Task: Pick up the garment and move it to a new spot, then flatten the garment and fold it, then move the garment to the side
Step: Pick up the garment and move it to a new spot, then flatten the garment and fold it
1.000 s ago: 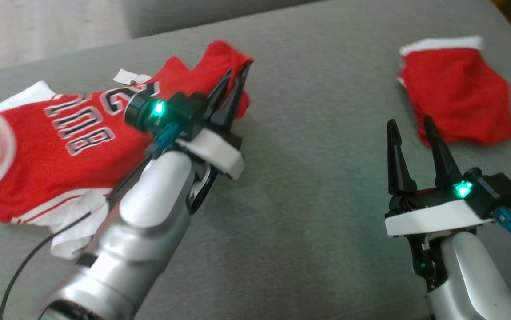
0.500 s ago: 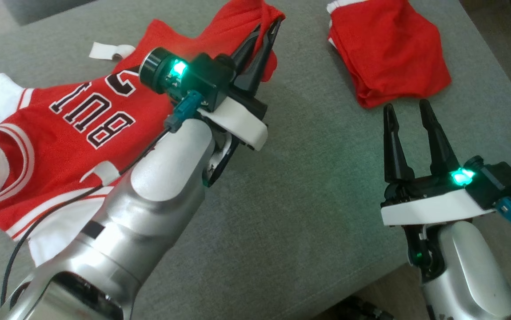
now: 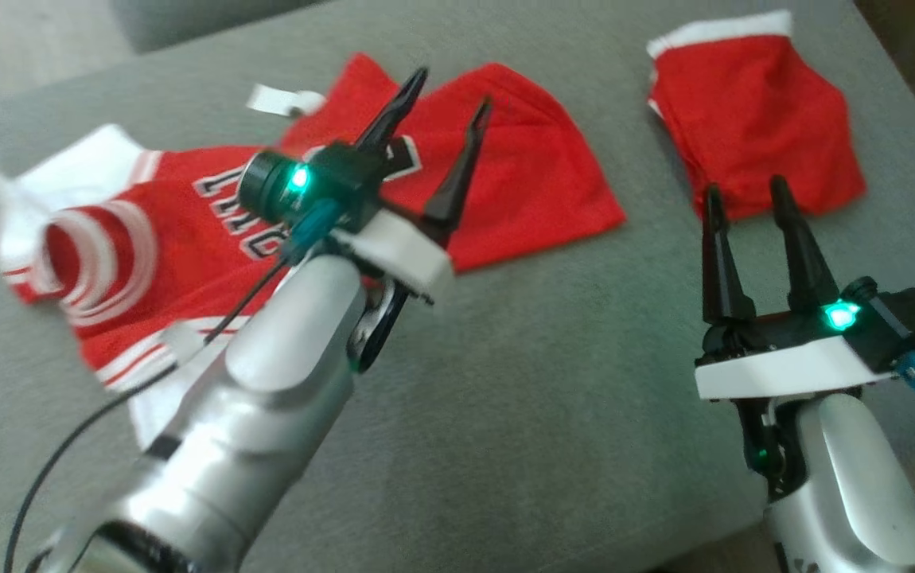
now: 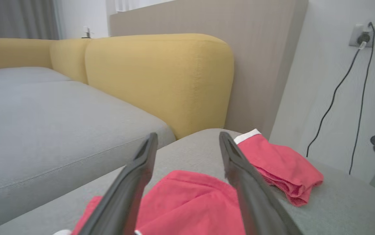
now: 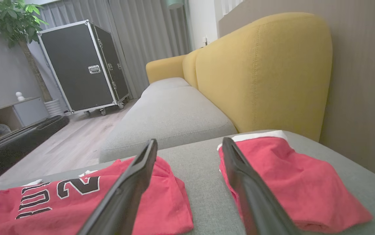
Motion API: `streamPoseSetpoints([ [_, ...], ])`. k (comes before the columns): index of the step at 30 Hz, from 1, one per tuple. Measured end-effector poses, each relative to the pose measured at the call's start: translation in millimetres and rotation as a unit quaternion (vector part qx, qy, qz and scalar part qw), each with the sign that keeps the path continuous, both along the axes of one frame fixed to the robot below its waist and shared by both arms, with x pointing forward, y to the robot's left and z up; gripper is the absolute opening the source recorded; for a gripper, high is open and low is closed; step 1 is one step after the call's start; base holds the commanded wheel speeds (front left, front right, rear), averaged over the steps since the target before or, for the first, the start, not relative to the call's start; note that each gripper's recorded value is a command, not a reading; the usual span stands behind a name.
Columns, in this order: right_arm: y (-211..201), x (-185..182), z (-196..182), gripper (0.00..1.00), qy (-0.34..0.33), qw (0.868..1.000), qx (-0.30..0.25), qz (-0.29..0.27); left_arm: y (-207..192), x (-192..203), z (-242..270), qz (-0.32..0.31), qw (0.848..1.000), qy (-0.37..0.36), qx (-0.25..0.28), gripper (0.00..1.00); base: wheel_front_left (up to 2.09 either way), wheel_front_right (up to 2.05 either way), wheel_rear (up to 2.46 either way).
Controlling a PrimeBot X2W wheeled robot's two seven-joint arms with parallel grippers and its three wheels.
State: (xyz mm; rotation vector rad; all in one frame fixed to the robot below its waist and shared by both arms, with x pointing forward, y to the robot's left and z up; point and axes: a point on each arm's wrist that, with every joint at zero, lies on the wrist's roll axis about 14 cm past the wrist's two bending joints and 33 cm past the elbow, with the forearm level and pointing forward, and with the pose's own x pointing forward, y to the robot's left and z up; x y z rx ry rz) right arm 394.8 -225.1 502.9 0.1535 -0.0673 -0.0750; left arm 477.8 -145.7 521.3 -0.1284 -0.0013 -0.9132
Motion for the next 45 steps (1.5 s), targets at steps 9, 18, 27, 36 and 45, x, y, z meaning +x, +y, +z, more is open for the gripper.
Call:
streamPoseSetpoints([
  [9, 31.0, 2.4, 9.7, 1.00, -0.017, 0.999, -0.013, 0.044, 116.7, -5.2, 8.9, 0.149, 0.989, -0.014, 0.002, 1.00, 0.00, 0.00, 0.00],
  [18, 59.2, -0.8, 14.7, 1.00, -0.027, 0.996, -0.003, 0.081, 227.6, -69.5, -18.8, 0.288, 0.957, 0.020, 0.003, 1.00, 0.00, 0.00, 0.00],
  [27, 95.0, -10.1, 11.0, 1.00, -0.020, 0.991, -0.004, 0.134, 277.4, -124.0, -44.7, 0.376, 0.924, 0.063, -0.019, 1.00, 0.00, 0.00, 0.00],
  [36, 92.7, -13.3, 9.2, 1.00, -0.018, 0.991, -0.004, 0.131, 268.7, -116.8, -38.2, 0.367, 0.928, 0.053, -0.026, 1.00, 0.00, 0.00, 0.00],
  [45, 88.3, -13.9, 4.8, 1.00, -0.011, 0.992, -0.003, 0.125, 252.7, -118.7, -68.7, 0.338, 0.936, 0.100, -0.008, 1.00, 0.00, 0.00, 0.00],
])
